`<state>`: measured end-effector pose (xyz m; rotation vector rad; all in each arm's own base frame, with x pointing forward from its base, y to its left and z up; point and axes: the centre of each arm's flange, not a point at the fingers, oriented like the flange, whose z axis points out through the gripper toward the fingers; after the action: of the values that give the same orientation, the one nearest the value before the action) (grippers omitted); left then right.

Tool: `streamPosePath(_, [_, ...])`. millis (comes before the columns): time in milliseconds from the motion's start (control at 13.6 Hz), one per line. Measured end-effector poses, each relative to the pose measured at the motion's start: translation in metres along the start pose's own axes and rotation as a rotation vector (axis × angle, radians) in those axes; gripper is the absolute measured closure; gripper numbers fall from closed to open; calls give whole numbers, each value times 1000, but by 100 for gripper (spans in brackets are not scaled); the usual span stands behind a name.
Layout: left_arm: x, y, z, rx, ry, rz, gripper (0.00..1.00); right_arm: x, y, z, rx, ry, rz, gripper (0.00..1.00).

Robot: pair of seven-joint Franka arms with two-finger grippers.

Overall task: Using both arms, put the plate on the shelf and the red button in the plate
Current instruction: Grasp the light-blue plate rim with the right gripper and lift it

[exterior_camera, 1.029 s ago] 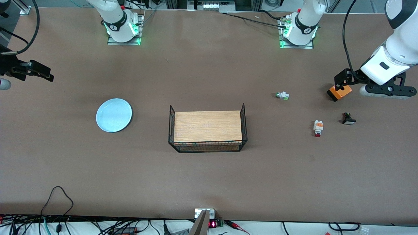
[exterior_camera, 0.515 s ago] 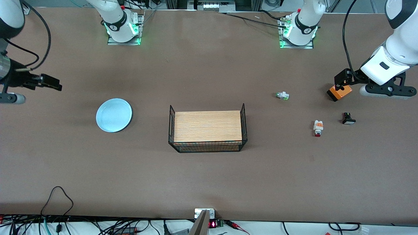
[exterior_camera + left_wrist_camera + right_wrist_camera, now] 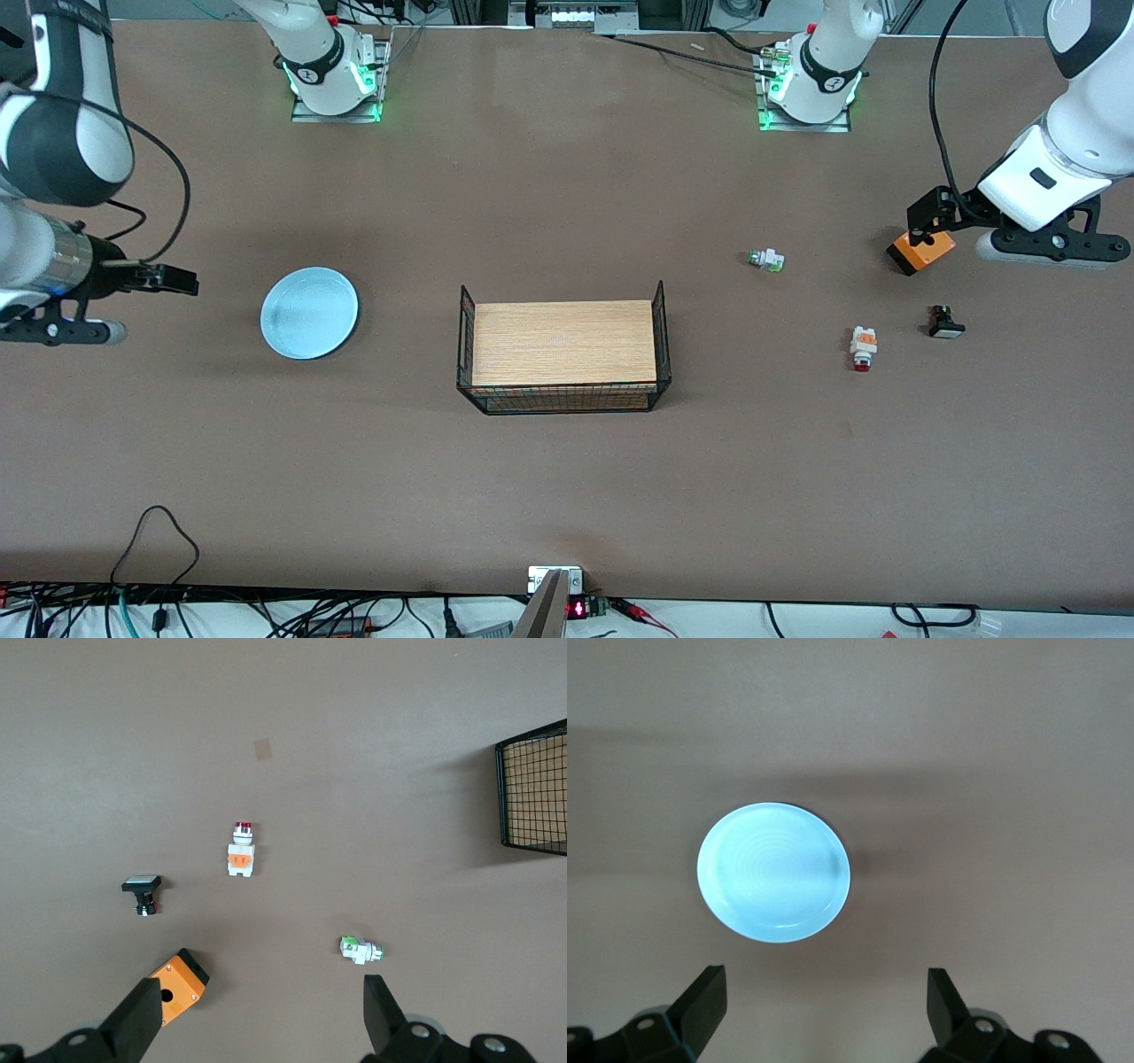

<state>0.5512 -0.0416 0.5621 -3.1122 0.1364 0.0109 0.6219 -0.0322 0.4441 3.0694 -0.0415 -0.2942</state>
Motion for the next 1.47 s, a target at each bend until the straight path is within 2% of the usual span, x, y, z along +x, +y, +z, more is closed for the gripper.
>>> streamPosePath(221, [0, 0, 0, 0, 0, 0, 0, 14, 4, 37, -6, -10, 7, 0])
streamPosePath(441, [0, 0, 0, 0, 0, 0, 0, 15, 18, 95, -7, 15, 25, 0])
streamPosePath(882, [0, 0, 0, 0, 0, 0, 0, -19, 20, 212, 5, 37, 30, 0])
streamPosePath(1176, [0, 0, 0, 0, 0, 0, 0, -34, 15, 265, 6, 11, 22, 2])
streamPosePath(1250, [0, 0, 0, 0, 0, 0, 0, -34, 14, 271, 6, 5, 21, 4])
streamPosePath(1471, [0, 0, 0, 0, -1, 0, 0, -35, 14, 277, 6, -10, 20, 41])
